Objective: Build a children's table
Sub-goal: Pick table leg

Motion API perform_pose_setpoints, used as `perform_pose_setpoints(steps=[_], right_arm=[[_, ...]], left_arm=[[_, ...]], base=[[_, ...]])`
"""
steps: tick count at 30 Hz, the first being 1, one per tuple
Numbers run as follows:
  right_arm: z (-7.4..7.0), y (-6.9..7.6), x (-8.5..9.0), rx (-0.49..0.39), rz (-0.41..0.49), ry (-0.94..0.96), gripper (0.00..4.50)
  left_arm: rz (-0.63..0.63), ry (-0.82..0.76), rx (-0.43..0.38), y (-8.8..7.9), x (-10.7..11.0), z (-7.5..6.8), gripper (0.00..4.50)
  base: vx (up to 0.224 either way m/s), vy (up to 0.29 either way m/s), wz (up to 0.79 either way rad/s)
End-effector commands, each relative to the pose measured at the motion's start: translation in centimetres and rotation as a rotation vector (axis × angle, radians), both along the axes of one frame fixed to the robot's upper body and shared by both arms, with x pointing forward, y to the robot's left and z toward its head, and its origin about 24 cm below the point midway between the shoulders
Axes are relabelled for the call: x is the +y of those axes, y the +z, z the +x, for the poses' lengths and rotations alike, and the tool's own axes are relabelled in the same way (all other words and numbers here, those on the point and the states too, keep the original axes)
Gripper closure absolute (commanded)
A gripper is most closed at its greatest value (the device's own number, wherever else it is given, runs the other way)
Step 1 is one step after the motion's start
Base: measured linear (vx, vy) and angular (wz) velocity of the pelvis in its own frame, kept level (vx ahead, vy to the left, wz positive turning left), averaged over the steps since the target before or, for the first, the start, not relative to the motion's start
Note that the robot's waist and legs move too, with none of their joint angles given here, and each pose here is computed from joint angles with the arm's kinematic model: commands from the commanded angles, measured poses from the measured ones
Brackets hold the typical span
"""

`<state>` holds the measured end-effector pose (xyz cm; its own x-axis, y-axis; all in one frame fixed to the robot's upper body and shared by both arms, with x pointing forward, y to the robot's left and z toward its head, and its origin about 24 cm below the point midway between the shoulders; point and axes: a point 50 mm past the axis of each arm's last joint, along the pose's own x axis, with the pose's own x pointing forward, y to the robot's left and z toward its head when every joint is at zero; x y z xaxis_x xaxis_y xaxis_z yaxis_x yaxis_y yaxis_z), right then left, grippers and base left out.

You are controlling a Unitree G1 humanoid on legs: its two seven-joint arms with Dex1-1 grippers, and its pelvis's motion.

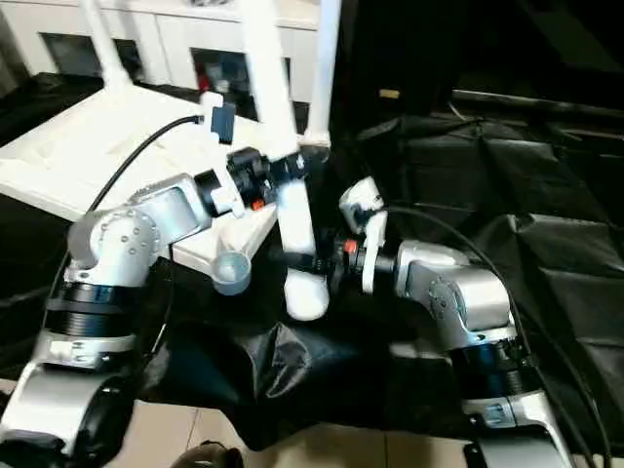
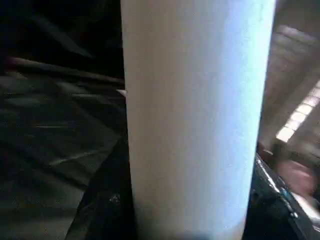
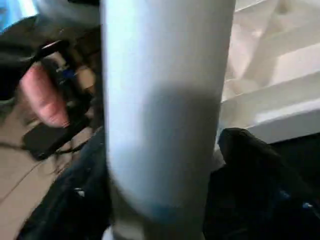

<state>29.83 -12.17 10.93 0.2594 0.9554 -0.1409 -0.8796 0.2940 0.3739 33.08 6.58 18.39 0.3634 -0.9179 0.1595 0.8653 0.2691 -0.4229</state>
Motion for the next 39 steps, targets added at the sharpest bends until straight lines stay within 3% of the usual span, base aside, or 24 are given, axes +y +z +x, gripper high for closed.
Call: perform_pose_setpoints(steps=[1, 6, 7, 15, 17, 18, 19, 22, 24, 25, 30, 31, 39], right_arm=[[-0.1, 0.6, -0.2, -0.005, -0.023, 0.044, 1.06], [-0.4, 0.2, 0.2, 0.001, -0.06, 0.094, 1.06], [-0.3, 0.2, 0.2, 0.002, -0.06, 0.089, 1.33], [0.0, 0.1, 0.5, -0.004, -0.053, 0.05, 1.77], [0.0, 0.1, 0.7, -0.009, -0.047, 0.028, 1.97], [0.1, 0.1, 0.8, -0.014, -0.047, 0.014, 2.03], [0.3, 0.1, 1.0, -0.025, -0.046, -0.016, 2.12], [0.6, 0.1, 1.3, -0.037, -0.043, -0.066, 2.37], [1.0, 0.2, 1.6, -0.055, -0.049, -0.125, 2.49], [1.3, 0.4, 1.9, -0.077, -0.047, -0.173, 2.52], [2.0, 0.7, 2.6, -0.086, -0.032, -0.253, 2.57], [2.2, 0.8, 2.8, -0.099, -0.031, -0.277, 2.58], [2.5, 0.9, 3.5, -0.121, -0.041, -0.32, 2.59]], left_arm=[[-0.048, -0.176, -0.056, 1.3, -0.5, -1.4, 2.66], [-0.066, -0.243, -0.083, 1.7, -0.7, -1.7, 2.66], [-0.067, -0.244, -0.083, 1.8, -0.7, -1.7, 2.67], [-0.065, -0.214, -0.075, 1.5, -0.4, -1.5, 2.67], [-0.074, -0.152, -0.031, 1.3, -0.2, -0.8, 2.67], [-0.078, -0.137, -0.018, 1.3, -0.2, -0.6, 2.32], [-0.057, -0.105, -0.047, 1.2, -0.1, -0.6, 1.97], [-0.029, -0.021, -0.069, 1.0, -0.2, -0.3, 1.85], [0.04, 0.133, -0.04, 0.4, -0.3, 0.7, 1.56], [0.106, 0.293, 0.003, -0.4, 0.0, 1.6, 1.5], [0.181, 0.529, 0.092, -1.6, 0.5, 2.8, 1.48], [0.169, 0.57, 0.11, -1.7, 0.6, 2.9, 1.72], [0.125, 0.594, 0.107, -1.3, -0.2, 2.7, 2.31]], base=[[0.0, 0.0, 0.0], [0.0, 0.0, 0.0], [0.0, 0.0, 0.0], [0.0, 0.0, 0.0], [0.0, 0.0, 0.0], [0.0, 0.0, 0.0], [0.0, 0.0, 0.0], [0.0, 0.0, 0.0], [0.0, 0.0, 0.0], [0.0, 0.0, 0.0], [0.0, 0.0, 0.0], [0.0, 0.0, 0.0], [0.0, 0.0, 0.0]])
